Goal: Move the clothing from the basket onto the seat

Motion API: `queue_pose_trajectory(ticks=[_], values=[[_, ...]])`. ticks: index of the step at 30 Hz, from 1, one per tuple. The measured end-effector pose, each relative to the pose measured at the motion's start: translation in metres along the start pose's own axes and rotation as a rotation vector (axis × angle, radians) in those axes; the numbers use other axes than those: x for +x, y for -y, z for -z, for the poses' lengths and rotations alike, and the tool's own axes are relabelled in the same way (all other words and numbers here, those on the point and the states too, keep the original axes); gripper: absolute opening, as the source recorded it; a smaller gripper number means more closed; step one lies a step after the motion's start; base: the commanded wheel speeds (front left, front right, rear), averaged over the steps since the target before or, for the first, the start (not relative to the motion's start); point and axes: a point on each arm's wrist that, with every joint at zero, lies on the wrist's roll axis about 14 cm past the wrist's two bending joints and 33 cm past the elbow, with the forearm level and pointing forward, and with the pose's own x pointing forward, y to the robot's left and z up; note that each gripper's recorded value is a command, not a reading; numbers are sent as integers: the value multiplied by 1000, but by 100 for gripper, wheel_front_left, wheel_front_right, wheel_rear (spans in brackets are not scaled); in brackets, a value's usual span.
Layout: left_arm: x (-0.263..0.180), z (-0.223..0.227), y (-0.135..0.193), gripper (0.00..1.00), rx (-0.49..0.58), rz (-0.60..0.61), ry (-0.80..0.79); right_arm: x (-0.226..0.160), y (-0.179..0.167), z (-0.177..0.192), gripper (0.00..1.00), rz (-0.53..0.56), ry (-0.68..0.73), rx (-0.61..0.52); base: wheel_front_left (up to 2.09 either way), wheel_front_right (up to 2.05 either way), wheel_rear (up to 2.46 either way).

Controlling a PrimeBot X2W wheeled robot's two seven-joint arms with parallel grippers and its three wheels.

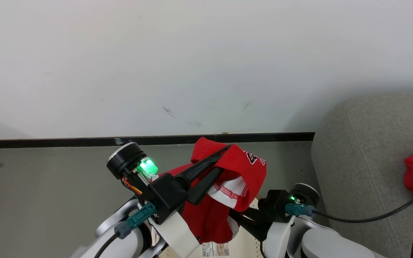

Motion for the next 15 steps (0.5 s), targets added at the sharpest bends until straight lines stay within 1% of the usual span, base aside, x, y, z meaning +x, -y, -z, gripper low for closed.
queue_pose_trajectory(ticks=[3, 7, 10, 15], values=[[-4, 5, -4, 0, -18, -24, -17, 0, -2, 5, 0, -11, -14, 14, 0, 0, 0], [-10, 15, -17, 0, -44, -82, -47, -7, 7, 12, 0, 7, -38, 16, 0, 0, 0], [-16, 25, -26, 0, -62, -120, -75, -14, 22, 11, 0, 48, -37, 13, 0, 0, 0], [-23, 42, -34, 0, -109, -172, -114, -28, 58, -6, 0, 153, 9, 4, 0, 0, 0]])
